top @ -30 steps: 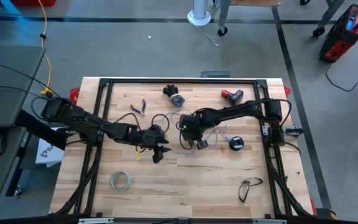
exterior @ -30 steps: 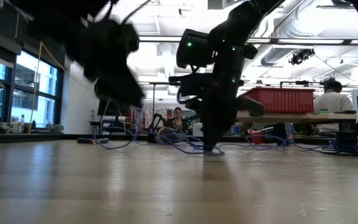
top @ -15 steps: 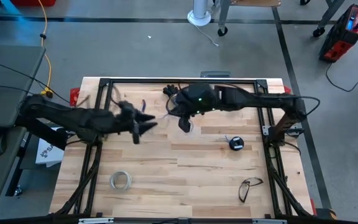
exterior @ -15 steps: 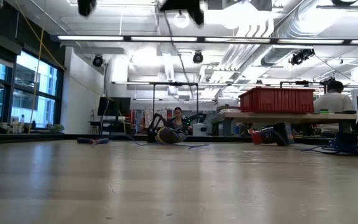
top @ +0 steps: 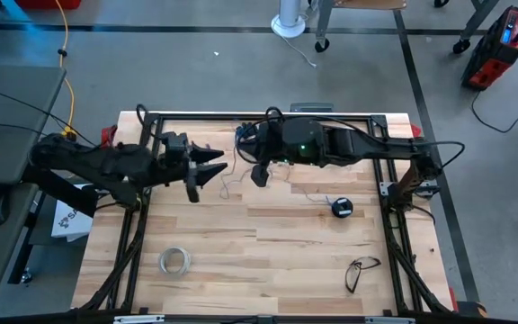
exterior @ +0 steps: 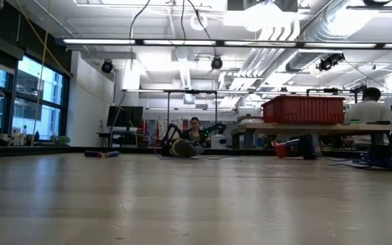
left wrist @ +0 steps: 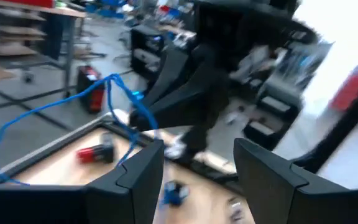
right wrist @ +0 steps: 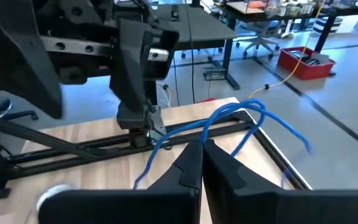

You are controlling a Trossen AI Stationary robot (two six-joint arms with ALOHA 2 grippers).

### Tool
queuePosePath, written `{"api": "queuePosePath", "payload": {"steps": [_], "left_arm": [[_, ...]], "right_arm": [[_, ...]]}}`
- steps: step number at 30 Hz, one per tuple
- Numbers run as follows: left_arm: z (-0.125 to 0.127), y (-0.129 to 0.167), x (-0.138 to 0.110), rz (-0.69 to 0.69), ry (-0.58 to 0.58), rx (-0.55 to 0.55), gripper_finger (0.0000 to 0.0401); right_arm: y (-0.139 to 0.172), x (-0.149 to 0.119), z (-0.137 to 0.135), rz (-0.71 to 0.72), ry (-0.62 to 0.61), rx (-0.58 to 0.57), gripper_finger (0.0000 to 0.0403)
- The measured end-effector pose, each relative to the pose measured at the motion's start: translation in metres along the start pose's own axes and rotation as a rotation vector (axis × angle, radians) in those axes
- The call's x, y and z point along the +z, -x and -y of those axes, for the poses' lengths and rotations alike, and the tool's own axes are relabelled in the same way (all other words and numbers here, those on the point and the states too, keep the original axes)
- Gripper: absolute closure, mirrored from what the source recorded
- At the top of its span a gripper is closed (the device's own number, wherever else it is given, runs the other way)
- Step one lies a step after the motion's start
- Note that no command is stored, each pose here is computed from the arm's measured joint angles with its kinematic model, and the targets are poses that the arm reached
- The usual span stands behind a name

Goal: Coil cords
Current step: Uncoil the blue wire from the black spool

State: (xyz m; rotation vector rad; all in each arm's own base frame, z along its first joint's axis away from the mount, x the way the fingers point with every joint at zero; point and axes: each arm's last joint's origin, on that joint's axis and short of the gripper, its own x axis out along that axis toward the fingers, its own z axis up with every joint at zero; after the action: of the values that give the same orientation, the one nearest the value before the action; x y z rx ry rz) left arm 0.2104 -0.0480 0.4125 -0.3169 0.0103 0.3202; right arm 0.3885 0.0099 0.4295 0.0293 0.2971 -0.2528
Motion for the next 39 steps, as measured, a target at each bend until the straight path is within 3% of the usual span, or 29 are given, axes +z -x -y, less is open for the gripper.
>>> {"api": "queuePosePath", "payload": {"steps": [6, 12, 23, 26, 31, 39], "left_arm": [[0.004, -0.012, -0.002, -0.096, -0.133, 0.180, 0.0212], [0.008, -0.022, 0.003, -0.071, -0.149, 0.228, 0.0212], [0.006, -0.038, 0.000, -0.095, -0.105, 0.194, 0.0216], [0.004, -0.038, 0.002, -0.091, -0.099, 0.194, 0.0249], [0.003, -0.039, -0.001, -0.121, -0.078, 0.173, 0.0383], [-0.012, -0.011, 0.013, -0.259, -0.161, 0.257, 0.0399]], "right_arm": [[-0.001, -0.001, -0.005, 0.005, 0.064, -0.028, 0.0403], [0.000, -0.001, -0.007, 0.010, 0.099, -0.038, 0.0403], [0.001, -0.001, -0.010, 0.008, 0.158, -0.030, 0.0403], [0.001, -0.001, -0.010, 0.008, 0.175, -0.029, 0.0403], [0.001, -0.003, -0.010, -0.014, 0.191, -0.017, 0.0403], [0.017, -0.004, -0.011, -0.069, 0.212, 0.029, 0.0403]]}}
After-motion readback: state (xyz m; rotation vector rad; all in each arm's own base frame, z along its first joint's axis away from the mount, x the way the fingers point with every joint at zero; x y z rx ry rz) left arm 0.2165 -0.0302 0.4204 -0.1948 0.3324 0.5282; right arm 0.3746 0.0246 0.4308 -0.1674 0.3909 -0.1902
